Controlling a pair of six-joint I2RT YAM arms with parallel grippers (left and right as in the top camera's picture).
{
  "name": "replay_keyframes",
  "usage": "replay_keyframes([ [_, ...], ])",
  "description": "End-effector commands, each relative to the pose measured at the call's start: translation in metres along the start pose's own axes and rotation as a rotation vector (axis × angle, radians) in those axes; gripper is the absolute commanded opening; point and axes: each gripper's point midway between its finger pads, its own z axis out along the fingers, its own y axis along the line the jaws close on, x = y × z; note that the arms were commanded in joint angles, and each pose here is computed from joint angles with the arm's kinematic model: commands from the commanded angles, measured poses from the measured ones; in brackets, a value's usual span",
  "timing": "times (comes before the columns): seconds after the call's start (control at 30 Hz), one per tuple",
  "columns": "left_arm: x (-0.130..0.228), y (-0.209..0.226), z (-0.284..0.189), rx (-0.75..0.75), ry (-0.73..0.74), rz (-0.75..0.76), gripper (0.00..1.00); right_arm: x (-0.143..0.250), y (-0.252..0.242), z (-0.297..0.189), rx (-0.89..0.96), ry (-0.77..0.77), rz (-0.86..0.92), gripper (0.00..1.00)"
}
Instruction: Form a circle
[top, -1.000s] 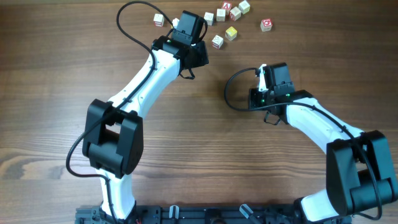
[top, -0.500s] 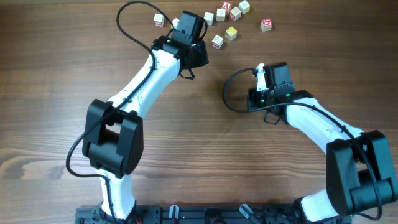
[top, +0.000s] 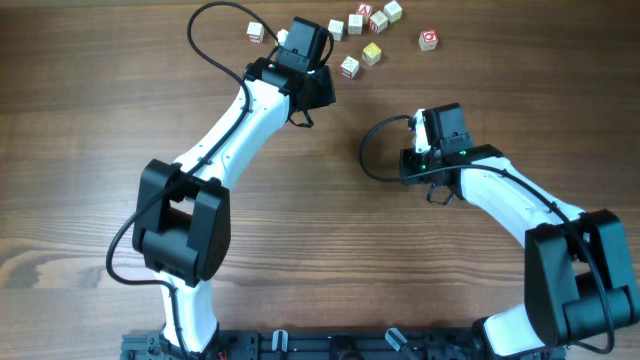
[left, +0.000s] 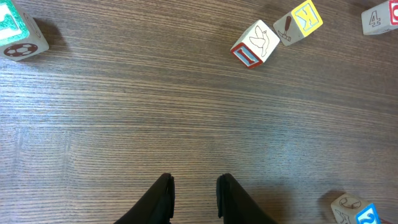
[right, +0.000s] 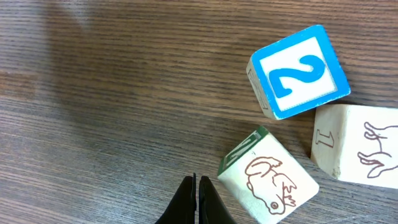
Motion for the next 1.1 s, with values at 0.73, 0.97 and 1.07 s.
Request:
replay_keyframes([
  [0.73,0.006,0.004,0.006,-0.016,0.015,-0.008,0.27,0.001,-0.017,0.002,0.098,0.011,-0.043,0.05],
  [0.97,0.006,0.004,0.006,-0.016,0.015,-0.008,0.27,0.001,-0.016,0.002,0.097,0.009,-0.045,0.05],
  [1.07,0.006,0.004,0.006,-0.016,0.015,-0.008,0.27,0.007,-0.013,0.002,0.074,0.037,-0.060,0.05],
])
